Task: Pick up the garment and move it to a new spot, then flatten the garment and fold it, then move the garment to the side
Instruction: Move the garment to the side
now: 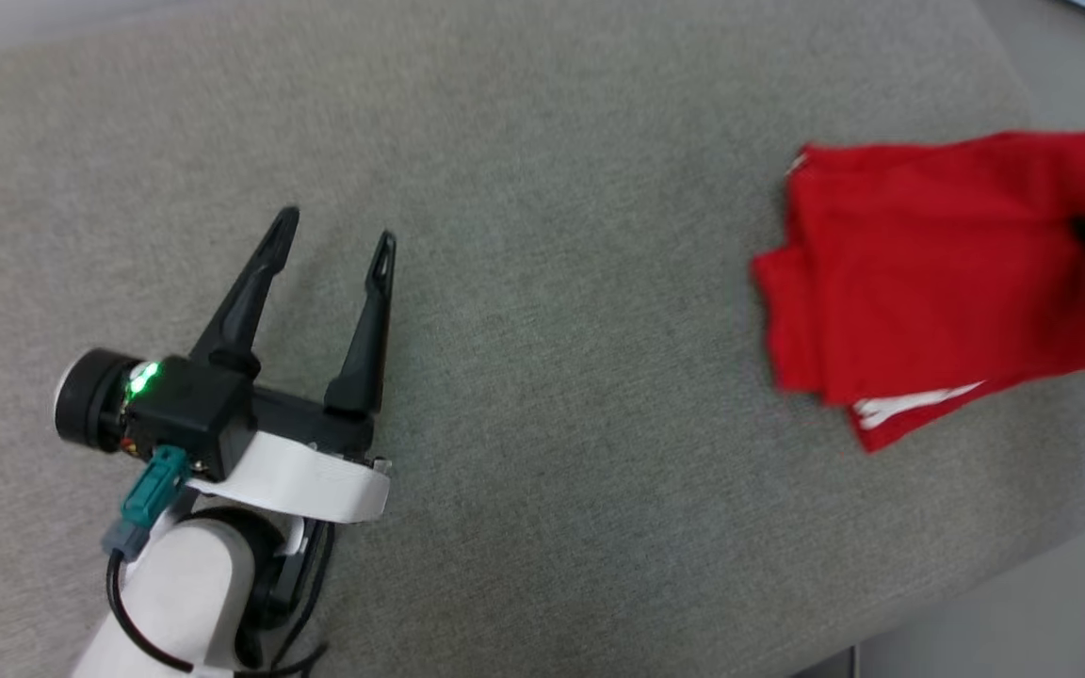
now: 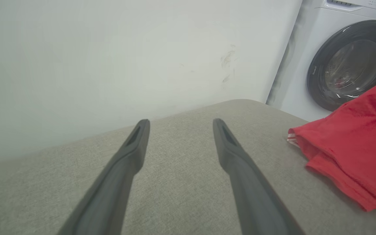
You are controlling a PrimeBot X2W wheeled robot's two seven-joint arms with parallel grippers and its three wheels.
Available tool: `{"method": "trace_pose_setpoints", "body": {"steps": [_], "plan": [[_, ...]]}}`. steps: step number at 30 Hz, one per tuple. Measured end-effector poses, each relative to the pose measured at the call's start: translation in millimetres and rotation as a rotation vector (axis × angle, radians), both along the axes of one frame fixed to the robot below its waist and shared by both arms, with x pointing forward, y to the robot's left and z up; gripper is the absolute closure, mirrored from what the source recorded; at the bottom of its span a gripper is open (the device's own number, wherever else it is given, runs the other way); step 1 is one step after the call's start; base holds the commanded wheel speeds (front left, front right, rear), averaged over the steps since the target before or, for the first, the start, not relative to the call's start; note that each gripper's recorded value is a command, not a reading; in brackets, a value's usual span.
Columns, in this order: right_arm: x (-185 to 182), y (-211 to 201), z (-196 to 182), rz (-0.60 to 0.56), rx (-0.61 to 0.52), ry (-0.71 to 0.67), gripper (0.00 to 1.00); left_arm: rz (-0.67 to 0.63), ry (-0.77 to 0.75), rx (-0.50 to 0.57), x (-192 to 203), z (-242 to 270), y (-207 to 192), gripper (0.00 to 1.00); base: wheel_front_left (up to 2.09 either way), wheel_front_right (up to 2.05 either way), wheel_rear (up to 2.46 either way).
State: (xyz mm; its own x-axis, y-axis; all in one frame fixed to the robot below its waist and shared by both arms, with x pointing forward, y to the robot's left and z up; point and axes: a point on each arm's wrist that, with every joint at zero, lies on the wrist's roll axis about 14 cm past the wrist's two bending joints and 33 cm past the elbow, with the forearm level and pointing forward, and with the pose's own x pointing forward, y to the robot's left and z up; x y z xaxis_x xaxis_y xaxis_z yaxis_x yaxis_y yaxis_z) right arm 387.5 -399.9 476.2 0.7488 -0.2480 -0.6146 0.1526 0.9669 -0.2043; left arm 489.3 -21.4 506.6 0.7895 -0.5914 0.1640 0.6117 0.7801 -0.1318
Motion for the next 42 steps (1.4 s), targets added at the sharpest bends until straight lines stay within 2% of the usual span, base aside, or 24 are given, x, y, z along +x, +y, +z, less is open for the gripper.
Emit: {"method": "trace_pose_setpoints", "body": {"steps": [8, 15, 16, 17, 20, 28, 36, 42], "plan": [[17.5, -70.3, -10.0, -0.141, -0.149, 0.081, 1.0, -0.026, 0.022, -0.019, 25.1, -26.0, -6.0, 0.0, 0.0, 0.0, 0.0], [44.5, -98.6, -26.6, -0.205, -0.226, 0.023, 0.98, -0.005, 0.023, -0.026, 40.5, -39.8, 1.5, 0.0, 0.0, 0.0, 0.0], [46.2, -100.2, -32.6, -0.222, -0.22, 0.018, 0.4, -0.003, 0.028, -0.025, 41.2, -42.6, 3.0, 0.0, 0.0, 0.0, 0.0], [46.5, -99.7, -41.9, -0.231, -0.215, 0.03, 0.0, 0.003, 0.031, -0.021, 42.7, -45.3, 5.3, 0.0, 0.0, 0.0, 0.0], [40.9, -103.0, -63.6, -0.279, -0.207, 0.025, 0.0, 0.035, 0.041, -0.009, 44.9, -52.7, 15.3, 0.0, 0.0, 0.0, 0.0], [29.8, -123.3, -21.0, -0.333, -0.265, -0.169, 0.0, 0.077, 0.042, -0.025, 32.9, -40.4, 25.2, 0.0, 0.0, 0.0, 0.0], [18.3, -111.1, 34.8, -0.266, -0.309, -0.414, 0.0, 0.153, 0.055, -0.011, 0.8, -21.5, 45.4, 0.0, 0.0, 0.0, 0.0], [6.9, -69.4, 42.4, -0.179, -0.25, -0.532, 0.0, 0.242, 0.077, 0.017, -27.8, -13.2, 72.3, 0.0, 0.0, 0.0, 0.0]]}}
